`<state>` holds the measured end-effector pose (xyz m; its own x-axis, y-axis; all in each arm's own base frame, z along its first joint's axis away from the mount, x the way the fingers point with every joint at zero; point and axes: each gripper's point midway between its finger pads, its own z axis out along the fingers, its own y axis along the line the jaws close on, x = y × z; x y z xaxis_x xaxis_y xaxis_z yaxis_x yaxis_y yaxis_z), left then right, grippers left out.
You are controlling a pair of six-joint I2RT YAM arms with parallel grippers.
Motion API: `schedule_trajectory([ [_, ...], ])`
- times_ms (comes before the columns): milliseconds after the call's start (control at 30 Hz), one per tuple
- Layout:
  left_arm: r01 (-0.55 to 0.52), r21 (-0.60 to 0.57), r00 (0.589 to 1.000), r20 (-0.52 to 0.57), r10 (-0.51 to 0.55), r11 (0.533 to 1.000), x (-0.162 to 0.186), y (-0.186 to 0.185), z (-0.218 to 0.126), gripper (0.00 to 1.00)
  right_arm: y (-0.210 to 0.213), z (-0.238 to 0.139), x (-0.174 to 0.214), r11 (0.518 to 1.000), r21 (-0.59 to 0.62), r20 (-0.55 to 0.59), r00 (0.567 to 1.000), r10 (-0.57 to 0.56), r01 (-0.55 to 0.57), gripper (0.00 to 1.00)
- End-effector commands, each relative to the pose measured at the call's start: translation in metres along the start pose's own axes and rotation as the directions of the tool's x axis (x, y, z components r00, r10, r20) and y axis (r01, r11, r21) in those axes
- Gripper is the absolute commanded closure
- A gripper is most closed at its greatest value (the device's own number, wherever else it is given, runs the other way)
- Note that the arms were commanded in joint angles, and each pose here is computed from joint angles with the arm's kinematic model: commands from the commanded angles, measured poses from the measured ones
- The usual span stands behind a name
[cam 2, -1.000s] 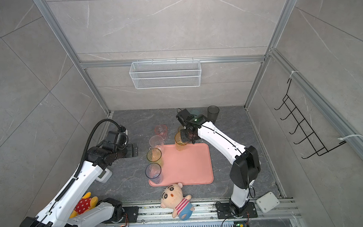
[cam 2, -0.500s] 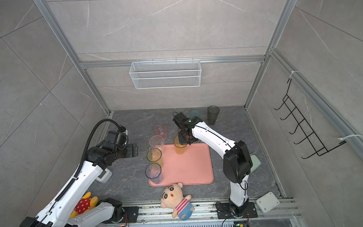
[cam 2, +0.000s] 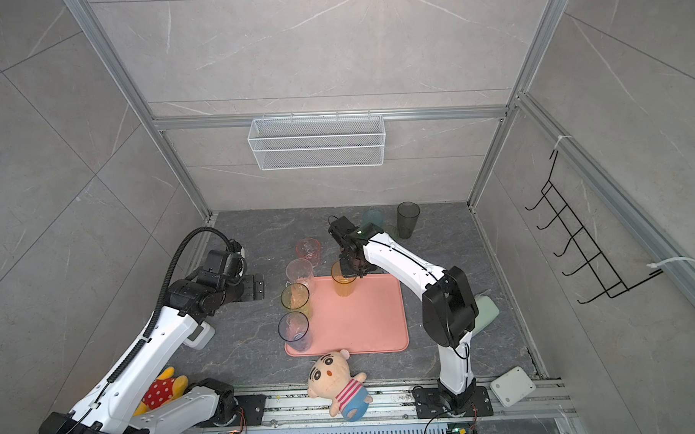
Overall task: Place the glasses into the tray
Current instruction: 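Carry the tall yellow glass over the pink tray and set it down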
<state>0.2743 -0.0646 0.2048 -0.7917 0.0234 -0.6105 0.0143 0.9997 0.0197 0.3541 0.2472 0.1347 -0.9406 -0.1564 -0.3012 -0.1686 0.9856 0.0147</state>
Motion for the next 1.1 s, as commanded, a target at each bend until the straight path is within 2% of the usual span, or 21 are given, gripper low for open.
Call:
schedule_trajectory([
  [0,0.0,-0.023,1.0,0.008,0.001,1.0,-0.003,0.005,-0.001,0.04,0.006,0.0,-0.005,1.0,0.003,0.011,1.0,0.006,-0.006,1.0],
  [133,-0.002,-0.027,1.0,0.007,0.002,1.0,-0.003,0.006,-0.001,0.04,0.008,0.003,-0.007,1.0,0.008,0.002,1.0,0.003,-0.003,0.95],
  [267,-0.002,-0.03,1.0,0.006,0.002,1.0,-0.002,0.006,-0.001,0.04,0.011,0.003,-0.008,1.0,0.004,0.001,1.0,0.002,-0.002,0.82],
  [433,-0.001,-0.03,1.0,0.006,0.002,1.0,-0.003,0.006,-0.001,0.04,0.013,-0.001,-0.013,1.0,-0.003,0.008,1.0,0.002,-0.002,0.73],
  [767,-0.001,-0.036,1.0,0.004,0.001,0.999,-0.002,0.007,-0.001,0.04,0.012,-0.024,-0.032,1.0,0.019,0.057,0.998,-0.026,0.024,0.63],
  [1067,0.0,-0.04,1.0,0.006,0.001,0.999,-0.002,0.008,-0.001,0.04,0.002,-0.069,-0.062,0.998,0.045,0.223,0.974,-0.046,0.037,0.58],
])
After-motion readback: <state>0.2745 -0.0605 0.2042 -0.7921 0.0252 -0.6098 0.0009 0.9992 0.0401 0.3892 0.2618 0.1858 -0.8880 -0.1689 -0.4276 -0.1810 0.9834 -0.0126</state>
